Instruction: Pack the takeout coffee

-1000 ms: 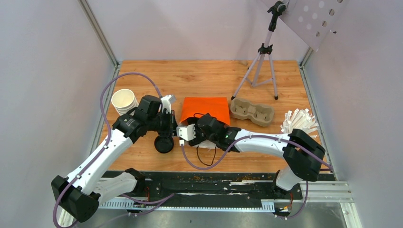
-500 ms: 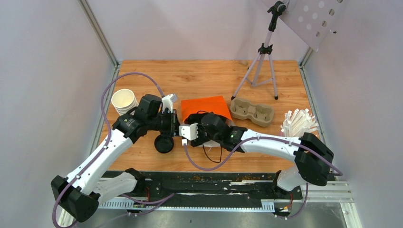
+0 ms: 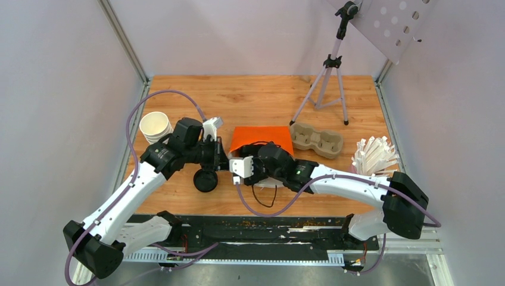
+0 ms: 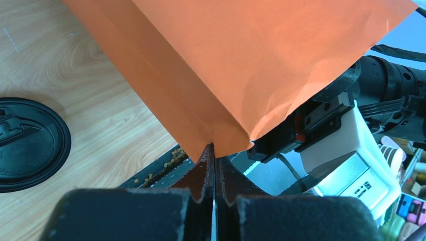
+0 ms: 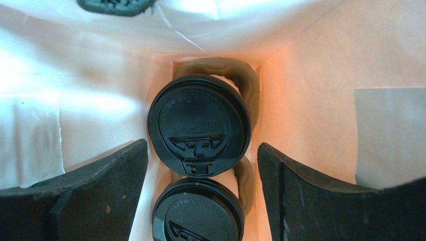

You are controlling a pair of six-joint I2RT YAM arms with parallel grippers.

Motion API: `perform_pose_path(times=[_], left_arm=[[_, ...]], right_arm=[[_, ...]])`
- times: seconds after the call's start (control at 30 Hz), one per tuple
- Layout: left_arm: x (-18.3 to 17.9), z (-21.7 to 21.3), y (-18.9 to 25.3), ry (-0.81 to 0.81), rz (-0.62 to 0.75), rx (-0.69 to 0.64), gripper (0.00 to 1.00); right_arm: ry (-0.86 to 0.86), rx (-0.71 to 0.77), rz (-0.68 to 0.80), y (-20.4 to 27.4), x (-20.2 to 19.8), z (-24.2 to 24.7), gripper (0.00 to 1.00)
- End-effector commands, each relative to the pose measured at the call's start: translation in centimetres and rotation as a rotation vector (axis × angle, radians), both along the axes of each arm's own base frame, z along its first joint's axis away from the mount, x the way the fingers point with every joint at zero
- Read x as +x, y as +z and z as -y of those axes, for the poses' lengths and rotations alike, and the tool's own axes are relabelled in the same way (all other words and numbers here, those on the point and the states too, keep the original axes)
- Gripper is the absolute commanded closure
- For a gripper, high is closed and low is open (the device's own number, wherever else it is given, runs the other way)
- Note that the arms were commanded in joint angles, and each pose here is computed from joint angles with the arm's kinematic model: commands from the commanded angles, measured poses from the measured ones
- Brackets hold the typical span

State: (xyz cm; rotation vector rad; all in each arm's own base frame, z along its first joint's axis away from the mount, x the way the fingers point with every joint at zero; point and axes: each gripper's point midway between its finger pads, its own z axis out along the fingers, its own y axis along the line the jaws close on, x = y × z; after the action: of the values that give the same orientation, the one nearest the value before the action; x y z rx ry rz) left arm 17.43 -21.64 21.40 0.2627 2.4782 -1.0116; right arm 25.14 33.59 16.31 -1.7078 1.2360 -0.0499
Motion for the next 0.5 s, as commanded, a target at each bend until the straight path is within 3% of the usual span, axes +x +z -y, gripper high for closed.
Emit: perform_pose_path(times=[0.0, 0.17, 0.3, 0.47], left_arm=[[0.3, 0.3, 1.7, -0.008, 0.041, -0.030, 1.00], [0.3, 0.3, 2.0, -0.006, 0.045, -0.034, 1.00], [0.2, 0.3, 2.1, -0.009, 0.044, -0.036, 1.00], [0.0, 0.7, 2.2, -0.017, 0.029, -0.057, 1.00]], right_arm=[[0.015, 0.095, -0.008, 2.3, -0.6, -0.5, 0.25], [0.022, 0.112, -0.024, 2.5, -0.8, -0.8, 0.38], [0.036, 0.113, -0.038, 2.1, -0.9, -1.1, 0.60], [0.047, 0.120, -0.044, 1.6, -0.4, -1.6, 0.79]])
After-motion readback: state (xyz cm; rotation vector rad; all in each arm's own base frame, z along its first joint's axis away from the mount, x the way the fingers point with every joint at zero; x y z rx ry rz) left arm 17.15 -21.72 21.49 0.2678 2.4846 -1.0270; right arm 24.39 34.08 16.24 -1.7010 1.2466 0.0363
